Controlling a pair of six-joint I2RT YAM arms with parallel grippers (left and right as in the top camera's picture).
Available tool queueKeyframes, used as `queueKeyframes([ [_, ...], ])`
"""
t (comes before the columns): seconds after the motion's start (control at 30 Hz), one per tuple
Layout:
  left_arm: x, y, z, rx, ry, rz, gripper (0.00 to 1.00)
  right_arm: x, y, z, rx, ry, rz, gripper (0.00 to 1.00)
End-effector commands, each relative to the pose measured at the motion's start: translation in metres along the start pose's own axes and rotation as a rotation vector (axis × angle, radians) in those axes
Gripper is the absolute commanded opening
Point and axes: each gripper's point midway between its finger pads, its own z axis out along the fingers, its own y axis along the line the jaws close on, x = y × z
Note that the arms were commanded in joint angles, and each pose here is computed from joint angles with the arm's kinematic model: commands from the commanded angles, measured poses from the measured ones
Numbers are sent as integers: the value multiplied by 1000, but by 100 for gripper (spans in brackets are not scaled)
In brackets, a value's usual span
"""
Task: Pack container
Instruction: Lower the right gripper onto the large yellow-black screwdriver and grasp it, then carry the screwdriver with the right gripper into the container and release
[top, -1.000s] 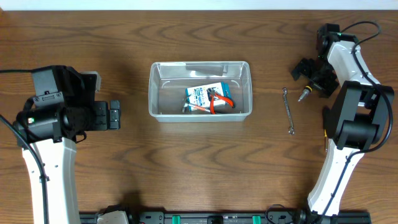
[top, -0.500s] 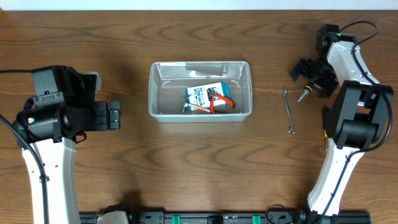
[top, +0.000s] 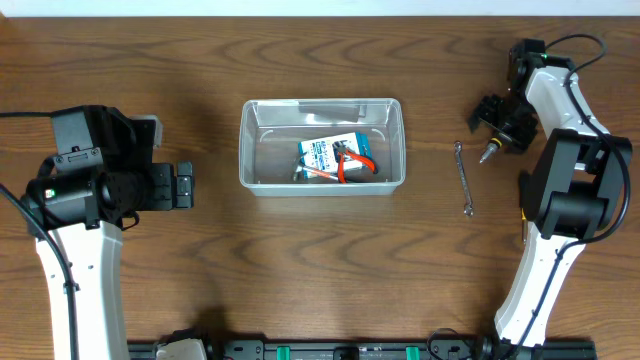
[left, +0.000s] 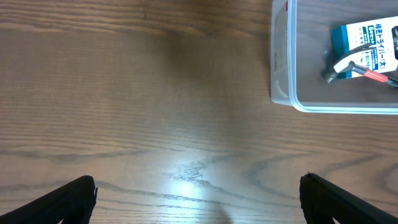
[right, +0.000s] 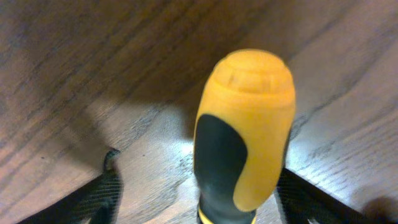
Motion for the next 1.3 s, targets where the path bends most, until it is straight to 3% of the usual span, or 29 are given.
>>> queueKeyframes([
  [0.0,3,-2,2,9,10,14,98,5,-14,22,48,47,2,59],
  [0.07,3,-2,2,9,10,14,98,6,-14,22,49,48,2,50],
  [0.37,3,-2,2,9,10,14,98,7,-15,22,52,54,2,47],
  [0.5,3,-2,2,9,10,14,98,8,-15,22,53,56,2,36],
  [0.87,3,-2,2,9,10,14,98,8,-16,22,55,58,2,22],
  [1.03,3,-2,2,9,10,14,98,9,-15,22,52,60,2,2],
  [1.27,3,-2,2,9,10,13,98,8,-14,20,45,59,-56,1],
])
